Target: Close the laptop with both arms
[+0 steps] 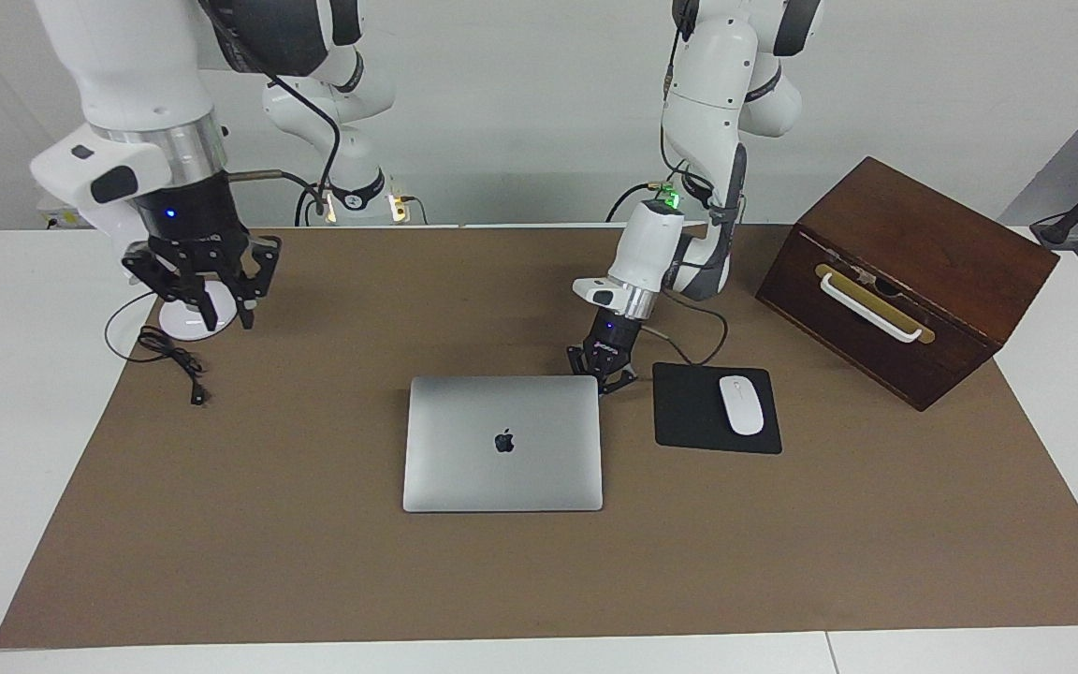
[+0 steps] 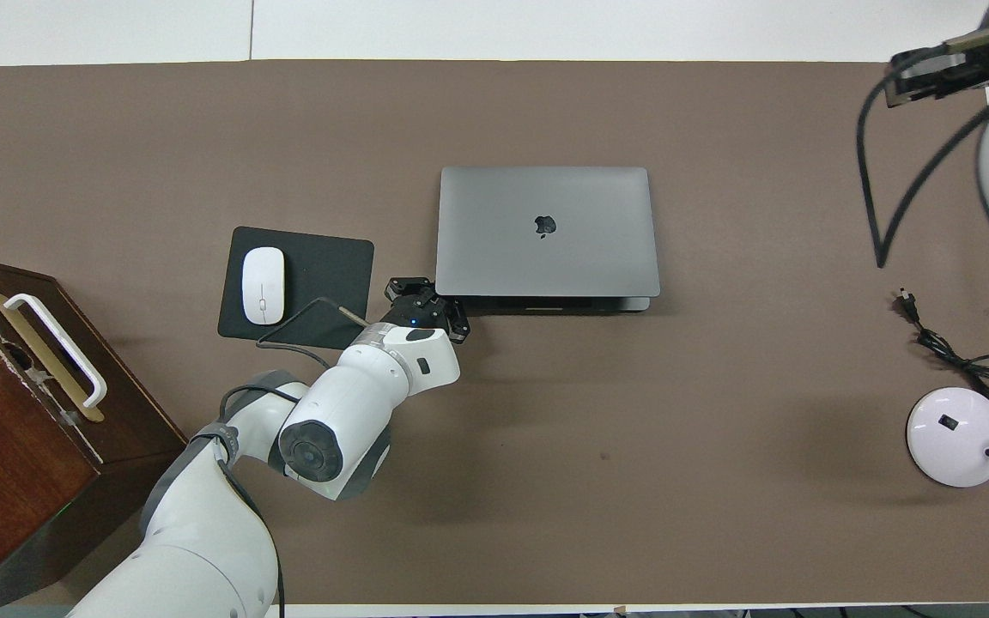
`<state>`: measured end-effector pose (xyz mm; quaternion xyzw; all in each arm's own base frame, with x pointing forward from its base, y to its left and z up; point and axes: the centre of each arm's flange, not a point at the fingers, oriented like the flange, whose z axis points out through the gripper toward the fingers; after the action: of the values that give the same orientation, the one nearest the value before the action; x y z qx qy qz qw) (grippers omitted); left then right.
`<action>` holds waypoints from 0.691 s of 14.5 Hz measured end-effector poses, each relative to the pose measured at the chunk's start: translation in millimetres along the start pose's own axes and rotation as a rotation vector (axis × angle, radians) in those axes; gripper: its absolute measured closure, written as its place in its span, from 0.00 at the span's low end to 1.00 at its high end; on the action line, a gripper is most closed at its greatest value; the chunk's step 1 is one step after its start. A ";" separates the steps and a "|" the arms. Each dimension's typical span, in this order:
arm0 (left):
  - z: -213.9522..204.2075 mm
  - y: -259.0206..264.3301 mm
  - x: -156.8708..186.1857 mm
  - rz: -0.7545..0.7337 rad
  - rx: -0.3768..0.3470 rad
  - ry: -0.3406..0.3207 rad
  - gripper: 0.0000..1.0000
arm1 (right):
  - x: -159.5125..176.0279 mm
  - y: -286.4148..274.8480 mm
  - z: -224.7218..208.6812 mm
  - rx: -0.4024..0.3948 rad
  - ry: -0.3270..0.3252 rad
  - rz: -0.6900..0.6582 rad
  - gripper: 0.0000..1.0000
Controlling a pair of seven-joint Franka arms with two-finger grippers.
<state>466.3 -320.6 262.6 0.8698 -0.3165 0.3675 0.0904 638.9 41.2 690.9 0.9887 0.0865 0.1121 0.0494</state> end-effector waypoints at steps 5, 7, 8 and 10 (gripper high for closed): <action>-4.4 -6.4 4.8 -0.012 0.002 -0.057 0.99 | -29.8 61.0 -19.4 -0.027 0.064 -0.078 0.03; -16.0 -15.9 15.0 -0.025 0.005 -0.121 0.99 | -39.8 58.5 -14.6 -0.008 0.060 -0.052 0.00; -24.3 -20.1 22.3 -0.031 0.006 -0.137 0.99 | -44.1 54.9 -9.3 0.019 0.043 0.012 0.00; -39.8 -24.5 34.8 -0.036 0.006 -0.158 0.99 | -54.4 47.1 -0.1 0.070 -0.016 0.136 0.00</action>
<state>476.7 -302.7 317.1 0.9019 -0.3057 0.2972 0.0690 594.2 -14.9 684.9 0.9942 0.0228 0.1044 0.0079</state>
